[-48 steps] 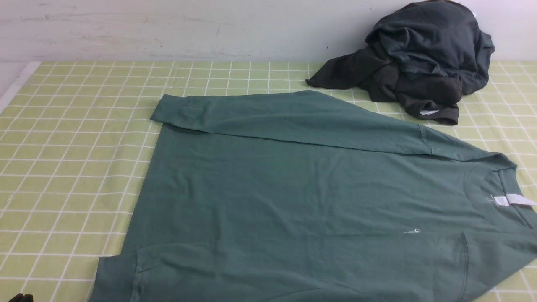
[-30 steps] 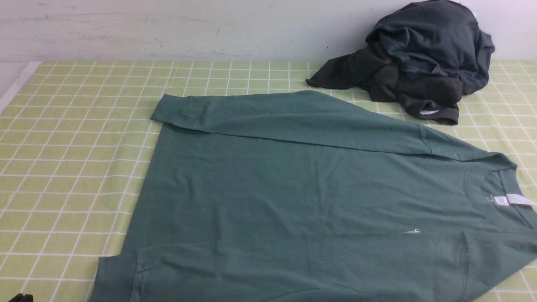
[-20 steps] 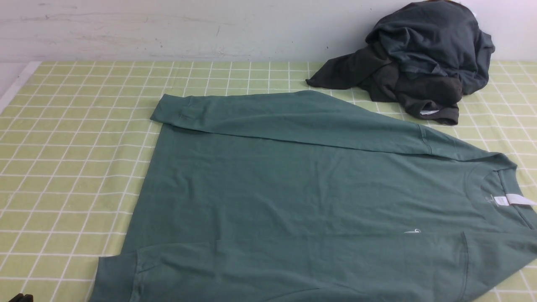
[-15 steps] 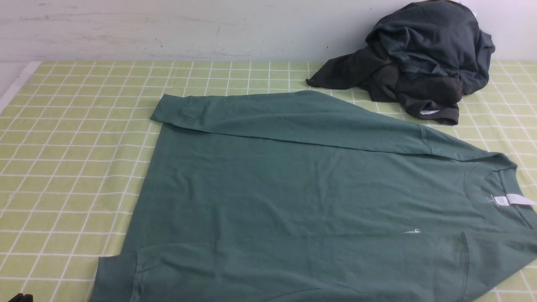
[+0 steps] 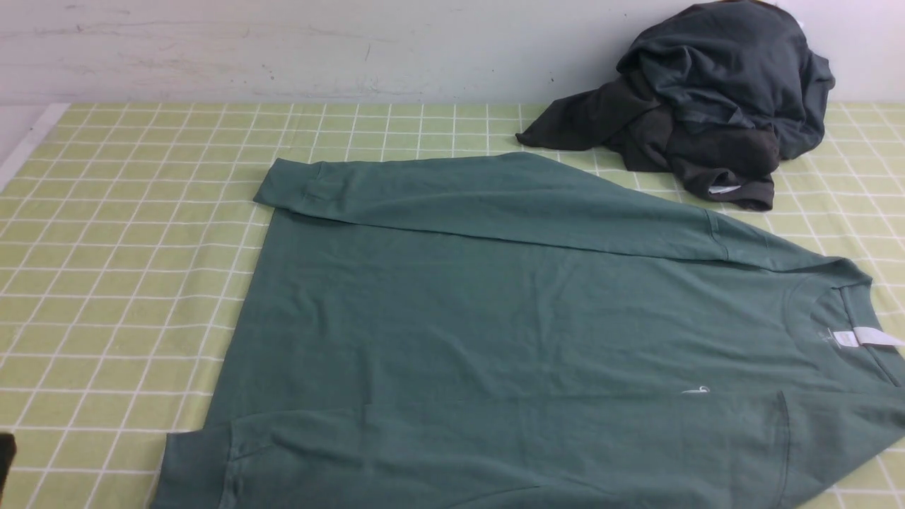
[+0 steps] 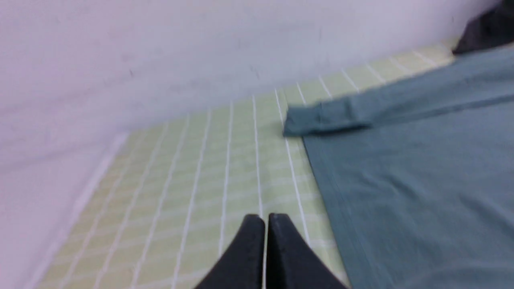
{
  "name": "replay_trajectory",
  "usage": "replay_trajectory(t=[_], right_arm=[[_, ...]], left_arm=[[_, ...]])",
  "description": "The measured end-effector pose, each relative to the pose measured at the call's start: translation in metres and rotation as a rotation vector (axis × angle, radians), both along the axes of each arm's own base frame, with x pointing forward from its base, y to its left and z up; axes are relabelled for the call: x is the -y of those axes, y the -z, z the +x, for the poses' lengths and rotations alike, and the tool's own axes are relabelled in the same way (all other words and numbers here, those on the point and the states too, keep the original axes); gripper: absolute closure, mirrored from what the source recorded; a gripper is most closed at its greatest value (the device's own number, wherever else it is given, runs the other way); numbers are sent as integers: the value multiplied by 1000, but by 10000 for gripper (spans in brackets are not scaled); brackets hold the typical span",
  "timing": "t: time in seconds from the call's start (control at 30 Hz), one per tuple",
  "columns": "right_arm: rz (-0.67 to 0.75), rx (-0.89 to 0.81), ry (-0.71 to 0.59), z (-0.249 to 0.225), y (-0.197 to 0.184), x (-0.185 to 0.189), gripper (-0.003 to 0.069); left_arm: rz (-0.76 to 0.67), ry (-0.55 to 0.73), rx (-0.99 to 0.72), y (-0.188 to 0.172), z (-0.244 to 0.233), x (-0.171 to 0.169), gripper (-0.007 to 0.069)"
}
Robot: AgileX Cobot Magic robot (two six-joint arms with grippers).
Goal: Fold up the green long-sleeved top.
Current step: Use the left arm to clamp the cuff closest to it
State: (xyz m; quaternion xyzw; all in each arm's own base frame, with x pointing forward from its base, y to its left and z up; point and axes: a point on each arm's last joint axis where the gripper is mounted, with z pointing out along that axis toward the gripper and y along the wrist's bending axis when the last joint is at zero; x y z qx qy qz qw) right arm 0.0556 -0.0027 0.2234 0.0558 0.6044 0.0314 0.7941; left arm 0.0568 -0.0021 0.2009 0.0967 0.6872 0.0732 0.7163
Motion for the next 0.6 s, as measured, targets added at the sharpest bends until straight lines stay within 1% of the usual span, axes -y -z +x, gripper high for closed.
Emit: replay_trajectory(t=[0.03, 0.07, 0.13, 0.17, 0.2, 0.23, 0.27, 0.33, 0.37, 0.4, 0.47, 0.5, 0.53, 0.6], right_arm=[[-1, 106, -5, -3, -9, 0, 673], [-2, 174, -9, -5, -15, -1, 673], [-4, 248, -12, -9, -21, -1, 673], [-9, 333, -14, -13, -27, -1, 673], [-7, 342, -14, -13, -28, -1, 673], [-5, 398, -15, -16, -32, -1, 673], [-4, 410, -16, -17, -33, -1, 673], [9, 480, -28, -21, -38, -2, 673], [12, 499, -31, -22, -39, -2, 673], [12, 518, -32, -24, -45, -2, 673], [-25, 535, -26, -28, -72, -3, 673], [-33, 535, -24, -28, -76, -4, 673], [-73, 519, -6, -29, -100, -4, 673], [-137, 449, 26, -25, -132, -4, 673]], left_arm=[[8, 3, 65, -6, 0, 0, 626], [10, 7, 117, -11, -1, 1, 626], [12, 10, 173, -16, -2, 1, 626], [9, 16, 244, -22, -4, 2, 626], [7, 17, 253, -23, -4, 2, 626], [-48, 34, 334, -30, -6, 2, 626], [-69, 39, 344, -31, -7, 2, 626], [-232, 98, 485, -44, -13, 3, 626], [-286, 123, 531, -51, -16, 3, 626], [-349, 159, 609, -72, -23, 2, 626], [-399, 192, 674, -115, -32, 2, 626], [-405, 192, 663, -119, -32, 2, 626], [-405, 185, 635, -145, -32, 2, 626], [-393, 146, 521, -180, -23, 1, 626]])
